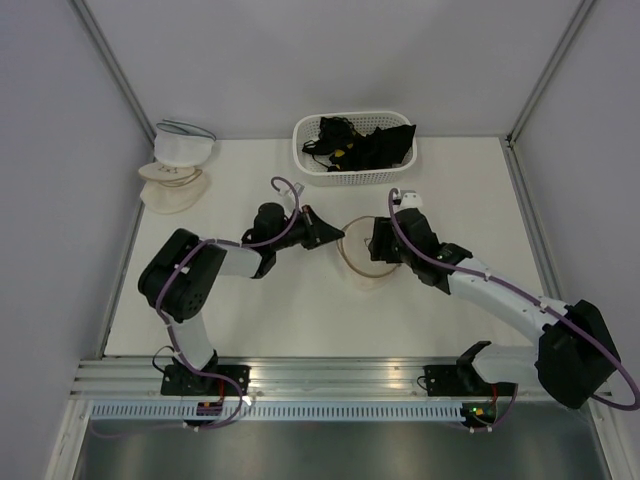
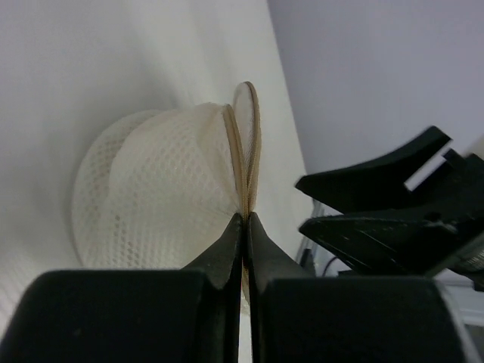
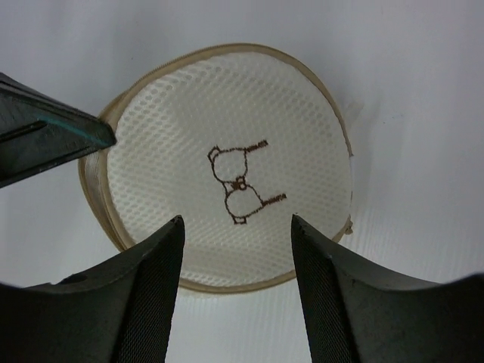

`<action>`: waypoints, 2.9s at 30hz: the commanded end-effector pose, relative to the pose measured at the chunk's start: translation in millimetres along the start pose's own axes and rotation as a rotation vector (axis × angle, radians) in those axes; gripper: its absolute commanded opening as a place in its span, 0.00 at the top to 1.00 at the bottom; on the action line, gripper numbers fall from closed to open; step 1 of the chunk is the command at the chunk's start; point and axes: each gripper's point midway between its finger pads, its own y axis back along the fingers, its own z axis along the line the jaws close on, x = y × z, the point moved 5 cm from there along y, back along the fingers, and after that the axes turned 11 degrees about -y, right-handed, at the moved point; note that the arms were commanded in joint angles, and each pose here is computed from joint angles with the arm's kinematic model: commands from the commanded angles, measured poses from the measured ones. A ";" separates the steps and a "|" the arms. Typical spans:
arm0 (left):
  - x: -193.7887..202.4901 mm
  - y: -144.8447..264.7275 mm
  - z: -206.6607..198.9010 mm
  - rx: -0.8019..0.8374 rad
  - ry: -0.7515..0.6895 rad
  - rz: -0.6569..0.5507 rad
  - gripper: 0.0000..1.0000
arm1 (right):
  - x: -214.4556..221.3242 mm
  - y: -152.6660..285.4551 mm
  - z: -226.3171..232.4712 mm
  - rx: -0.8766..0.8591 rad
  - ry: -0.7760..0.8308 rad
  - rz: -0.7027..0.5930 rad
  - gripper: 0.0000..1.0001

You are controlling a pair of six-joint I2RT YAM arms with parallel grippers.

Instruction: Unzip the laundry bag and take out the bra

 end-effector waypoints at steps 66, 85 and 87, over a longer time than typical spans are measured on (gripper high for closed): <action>-6.2 17.6 -68.1 0.512 0.246 -0.111 0.79 | -22.3 19.1 -19.3 0.169 -0.007 -0.113 0.86; -3.0 -63.4 -70.0 -0.180 -0.217 0.238 0.49 | -21.5 25.8 -17.4 0.143 -0.010 -0.098 0.75; 6.3 -62.0 -55.9 -0.271 -0.225 0.289 0.49 | -21.9 27.3 -17.6 0.143 -0.010 -0.101 0.71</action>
